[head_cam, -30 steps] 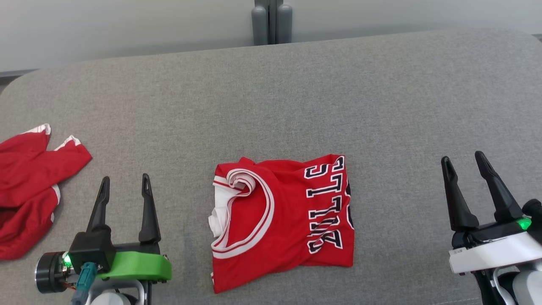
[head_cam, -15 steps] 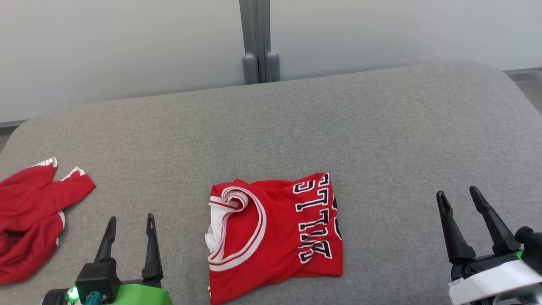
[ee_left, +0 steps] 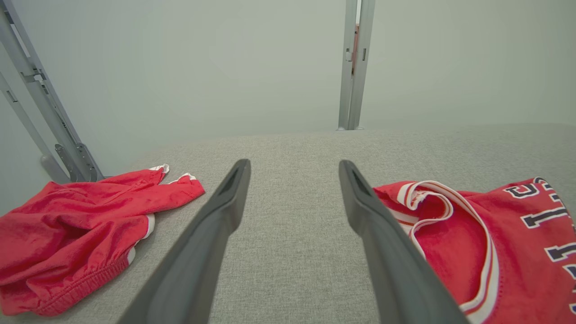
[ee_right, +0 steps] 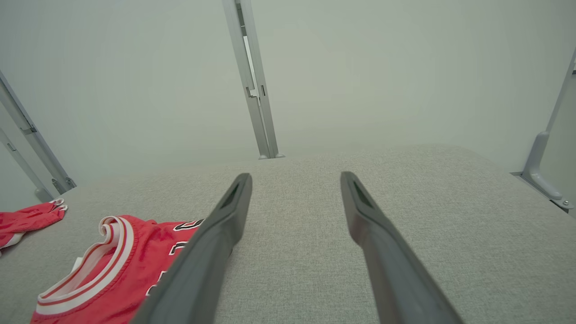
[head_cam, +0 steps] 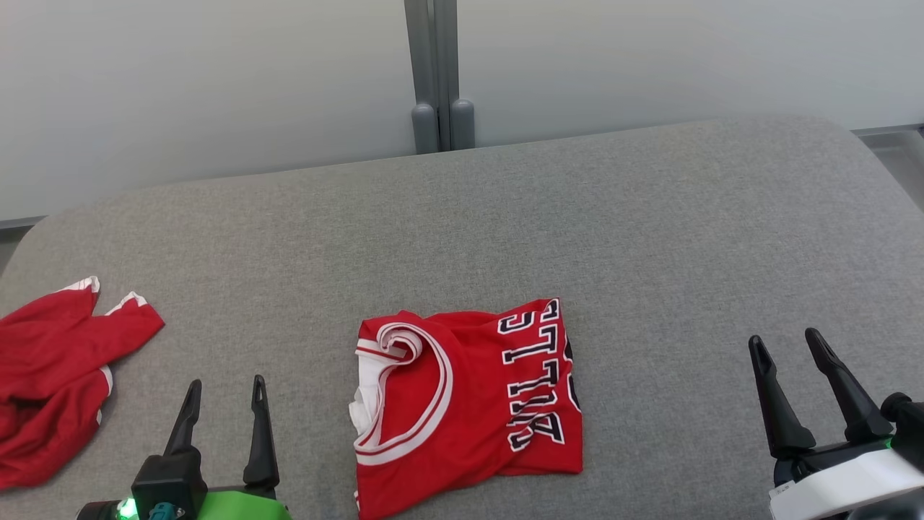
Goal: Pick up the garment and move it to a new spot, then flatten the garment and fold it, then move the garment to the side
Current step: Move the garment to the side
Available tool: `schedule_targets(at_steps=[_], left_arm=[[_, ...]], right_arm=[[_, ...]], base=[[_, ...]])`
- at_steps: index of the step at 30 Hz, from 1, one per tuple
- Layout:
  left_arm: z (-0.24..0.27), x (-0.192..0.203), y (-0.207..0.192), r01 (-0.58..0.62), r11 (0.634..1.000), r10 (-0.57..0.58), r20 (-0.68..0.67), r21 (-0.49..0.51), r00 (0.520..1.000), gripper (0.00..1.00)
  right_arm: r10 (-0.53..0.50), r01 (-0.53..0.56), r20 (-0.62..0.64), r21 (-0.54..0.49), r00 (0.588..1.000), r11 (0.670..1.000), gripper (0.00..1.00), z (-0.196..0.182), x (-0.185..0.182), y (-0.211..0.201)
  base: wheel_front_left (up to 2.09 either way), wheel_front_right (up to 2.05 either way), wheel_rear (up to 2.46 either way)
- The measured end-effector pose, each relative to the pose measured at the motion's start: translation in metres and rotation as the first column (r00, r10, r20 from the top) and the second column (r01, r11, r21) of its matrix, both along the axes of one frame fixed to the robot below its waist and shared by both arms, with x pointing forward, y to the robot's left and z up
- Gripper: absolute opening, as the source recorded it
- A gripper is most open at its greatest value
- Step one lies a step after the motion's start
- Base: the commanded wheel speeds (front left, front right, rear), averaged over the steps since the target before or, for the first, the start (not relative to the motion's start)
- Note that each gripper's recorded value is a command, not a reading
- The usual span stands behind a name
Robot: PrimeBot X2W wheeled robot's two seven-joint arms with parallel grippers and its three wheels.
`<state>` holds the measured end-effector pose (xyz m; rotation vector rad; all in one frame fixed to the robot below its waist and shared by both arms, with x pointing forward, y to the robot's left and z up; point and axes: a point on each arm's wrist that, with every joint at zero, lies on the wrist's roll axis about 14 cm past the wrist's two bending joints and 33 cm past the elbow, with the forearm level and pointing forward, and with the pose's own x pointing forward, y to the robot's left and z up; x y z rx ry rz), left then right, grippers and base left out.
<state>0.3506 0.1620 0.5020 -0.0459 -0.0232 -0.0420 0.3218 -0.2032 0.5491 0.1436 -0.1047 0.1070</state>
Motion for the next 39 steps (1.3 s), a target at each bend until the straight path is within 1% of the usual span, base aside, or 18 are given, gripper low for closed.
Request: schedule_targets(at_steps=[9,12,15,18,22,26,29,30,31,32,33,37,39], left_arm=[[0.0,0.002,0.001,-0.003,1.0,0.003,0.002,0.004,1.0,1.0],[0.01,0.012,0.0,0.001,1.0,-0.001,0.038,0.003,0.999,1.0],[0.02,0.024,-0.003,0.005,1.0,-0.006,0.076,0.01,0.997,1.0],[0.024,0.036,-0.005,0.006,1.0,-0.007,0.092,0.009,0.996,1.0],[0.021,0.049,-0.006,0.005,1.0,-0.005,0.093,0.003,0.996,1.0],[0.01,0.056,-0.001,-0.014,1.0,0.014,0.069,0.002,0.997,1.0],[0.002,0.057,0.005,-0.032,0.999,0.032,0.046,0.005,0.998,1.0],[-0.001,0.057,0.007,-0.038,0.999,0.037,0.039,0.005,0.999,1.0],[-0.002,0.057,0.008,-0.042,0.999,0.042,0.035,0.005,0.998,1.0],[-0.004,0.058,0.01,-0.047,0.999,0.047,0.03,0.007,0.998,1.0],[-0.006,0.058,0.011,-0.049,0.999,0.049,0.025,0.008,0.998,1.0],[-0.009,0.06,0.014,-0.058,0.998,0.058,0.02,0.009,0.998,1.0],[-0.009,0.061,0.012,-0.056,0.998,0.056,0.021,0.008,0.998,1.0]], right_arm=[[0.01,-0.01,-0.03,-0.016,0.999,1.0,1.0,-0.007,0.004,0.001],[0.046,-0.048,-0.067,-0.026,0.997,0.999,1.0,-0.016,0.012,0.01],[0.104,-0.108,-0.134,-0.023,0.985,0.994,1.0,-0.036,0.023,0.026],[0.178,-0.18,-0.205,0.012,0.962,0.984,1.0,-0.061,0.034,0.051],[0.272,-0.26,-0.293,0.08,0.917,0.962,1.0,-0.098,0.045,0.086],[0.336,-0.302,-0.365,0.148,0.868,0.942,1.0,-0.129,0.054,0.115],[0.379,-0.33,-0.435,0.186,0.817,0.925,1.0,-0.152,0.051,0.132],[0.39,-0.335,-0.467,0.199,0.794,0.921,0.99,-0.162,0.048,0.136],[0.397,-0.341,-0.492,0.203,0.775,0.918,0.46,-0.169,0.045,0.137],[0.403,-0.341,-0.511,0.214,0.759,0.915,0.4,-0.174,0.043,0.138],[0.406,-0.34,-0.531,0.221,0.744,0.914,0.01,-0.179,0.042,0.137],[0.413,-0.32,-0.568,0.261,0.712,0.911,0.0,-0.189,0.039,0.135],[0.411,-0.302,-0.574,0.279,0.708,0.911,0.0,-0.189,0.039,0.132]], base=[[0.0,0.0,0.0],[0.0,0.0,0.0],[0.0,0.0,0.0],[0.0,0.0,0.0],[0.0,0.0,0.0],[0.0,0.0,0.0],[0.0,0.0,0.0],[0.0,0.0,0.0],[0.0,0.0,0.0],[0.0,0.0,0.0],[0.0,0.0,0.0],[0.0,0.0,0.0],[0.0,0.0,0.0]])
